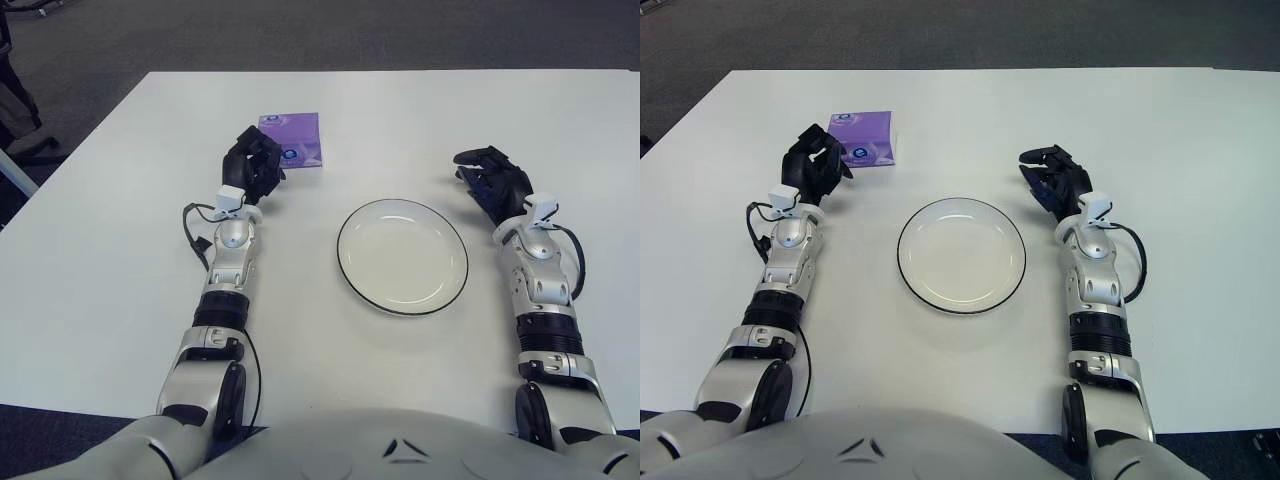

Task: Put the tissue paper into the plate.

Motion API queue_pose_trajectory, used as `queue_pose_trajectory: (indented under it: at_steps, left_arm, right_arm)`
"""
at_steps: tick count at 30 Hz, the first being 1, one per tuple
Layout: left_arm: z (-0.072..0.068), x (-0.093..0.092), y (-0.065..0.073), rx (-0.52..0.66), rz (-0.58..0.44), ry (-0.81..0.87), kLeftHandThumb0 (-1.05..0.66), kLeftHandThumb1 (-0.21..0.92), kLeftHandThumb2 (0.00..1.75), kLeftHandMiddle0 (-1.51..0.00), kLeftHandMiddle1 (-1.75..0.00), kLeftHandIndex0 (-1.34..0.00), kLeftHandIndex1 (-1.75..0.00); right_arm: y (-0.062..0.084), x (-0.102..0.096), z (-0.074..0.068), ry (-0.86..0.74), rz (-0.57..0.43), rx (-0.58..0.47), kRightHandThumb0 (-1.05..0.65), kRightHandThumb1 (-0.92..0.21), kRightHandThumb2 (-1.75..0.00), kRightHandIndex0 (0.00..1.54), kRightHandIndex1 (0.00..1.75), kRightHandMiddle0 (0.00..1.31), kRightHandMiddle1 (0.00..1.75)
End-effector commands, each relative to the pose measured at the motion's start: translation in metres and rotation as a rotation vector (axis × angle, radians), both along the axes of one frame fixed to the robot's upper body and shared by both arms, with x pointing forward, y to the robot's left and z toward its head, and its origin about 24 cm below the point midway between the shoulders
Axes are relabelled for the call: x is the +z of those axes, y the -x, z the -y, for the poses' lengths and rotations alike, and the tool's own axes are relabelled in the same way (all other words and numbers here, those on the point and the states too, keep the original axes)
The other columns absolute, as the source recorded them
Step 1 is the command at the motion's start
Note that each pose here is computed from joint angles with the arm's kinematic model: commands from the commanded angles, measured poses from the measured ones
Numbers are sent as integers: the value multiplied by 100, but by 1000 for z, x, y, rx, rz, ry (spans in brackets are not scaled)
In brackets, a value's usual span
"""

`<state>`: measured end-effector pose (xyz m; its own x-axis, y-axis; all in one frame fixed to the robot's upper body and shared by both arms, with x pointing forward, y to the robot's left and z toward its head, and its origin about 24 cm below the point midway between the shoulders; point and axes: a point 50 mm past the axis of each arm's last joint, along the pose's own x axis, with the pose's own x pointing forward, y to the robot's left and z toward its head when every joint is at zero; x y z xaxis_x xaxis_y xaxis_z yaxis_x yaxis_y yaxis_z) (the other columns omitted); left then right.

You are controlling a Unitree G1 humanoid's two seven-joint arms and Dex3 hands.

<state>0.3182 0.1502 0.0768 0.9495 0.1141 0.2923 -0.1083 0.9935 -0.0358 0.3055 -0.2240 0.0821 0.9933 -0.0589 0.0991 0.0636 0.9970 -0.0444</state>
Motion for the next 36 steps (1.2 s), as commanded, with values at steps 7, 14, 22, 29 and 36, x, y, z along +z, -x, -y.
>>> queue_pose_trajectory:
  at_steps: [7,14,22,29,36]
  left_arm:
    - [-6,-62,29,59,-231,-13,-32,92,39,-93,-175,-75,-175]
    - [-11,-58,27,137,-170,-194,-32,92,38,-93,-175,-75,-175]
    - [-15,-54,25,165,-60,-269,-33,92,38,-87,-175,-71,-175]
    - [-21,-44,24,209,65,-434,-40,92,41,-81,-175,-64,-169]
    - [-18,-29,23,285,197,-575,-42,92,41,-80,-175,-64,-165]
  right_arm:
    - [7,-21,-2,-24,-59,-2,-1,-92,-15,61,140,54,112]
    - [6,-22,-2,-24,-61,0,-1,-92,-15,61,140,54,112]
    - [6,-23,-1,-24,-63,3,-1,-92,-15,61,140,54,112]
    - [6,-23,-1,-24,-67,10,-1,-92,-15,61,140,54,112]
    - [5,-23,-1,-24,-72,18,-1,-92,-15,62,140,54,112]
